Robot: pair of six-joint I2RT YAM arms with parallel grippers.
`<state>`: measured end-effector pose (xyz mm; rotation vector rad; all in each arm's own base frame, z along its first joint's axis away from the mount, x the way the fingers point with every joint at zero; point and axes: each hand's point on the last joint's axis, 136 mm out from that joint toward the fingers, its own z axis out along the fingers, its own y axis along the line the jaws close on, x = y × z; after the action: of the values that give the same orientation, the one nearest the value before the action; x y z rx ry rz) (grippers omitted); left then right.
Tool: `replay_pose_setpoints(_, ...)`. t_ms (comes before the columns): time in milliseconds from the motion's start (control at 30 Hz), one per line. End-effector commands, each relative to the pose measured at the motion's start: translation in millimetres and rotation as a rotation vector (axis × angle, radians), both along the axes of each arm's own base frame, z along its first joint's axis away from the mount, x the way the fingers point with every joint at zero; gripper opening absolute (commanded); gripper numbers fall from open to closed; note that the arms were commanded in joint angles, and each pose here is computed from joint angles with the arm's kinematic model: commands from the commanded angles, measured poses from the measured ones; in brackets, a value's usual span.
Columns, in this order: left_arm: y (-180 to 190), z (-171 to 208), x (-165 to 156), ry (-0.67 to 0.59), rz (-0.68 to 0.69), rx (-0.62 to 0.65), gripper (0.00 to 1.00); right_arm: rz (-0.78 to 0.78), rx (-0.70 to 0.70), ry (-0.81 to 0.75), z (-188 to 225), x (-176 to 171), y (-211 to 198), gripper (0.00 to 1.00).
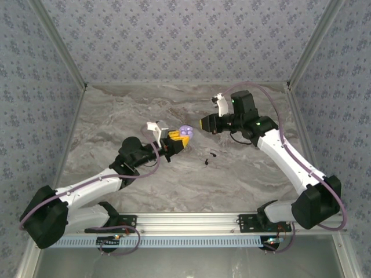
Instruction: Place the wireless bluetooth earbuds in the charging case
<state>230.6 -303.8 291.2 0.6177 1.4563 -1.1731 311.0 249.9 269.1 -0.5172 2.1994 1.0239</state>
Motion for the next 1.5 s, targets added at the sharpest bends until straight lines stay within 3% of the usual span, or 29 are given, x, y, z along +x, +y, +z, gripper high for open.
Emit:
replay_pose_setpoints(0, -4, 40, -9, -0.078, -0.052, -0.1, 0.1, 0.05, 0.07, 0.028, -2, -4, 8, 0.19)
replay_pose_setpoints(400, -8, 43, -12, -0.079, -0.089, -0.124, 0.1, 0.184, 0.188, 0.03, 16, -21, 24, 0.19)
replay_pose_setpoints(833, -9, 30, -9, -0.032, -0.083, -0.119, 0.1, 0.276, 0.314, -0.076, 59, -42, 26, 0.17)
replay_pose_setpoints(1467, -7, 23, 3, 0.002, -0.025, -0.096, 0.1, 0.424, 0.256, -0.075, 57, -76, 41, 0.18)
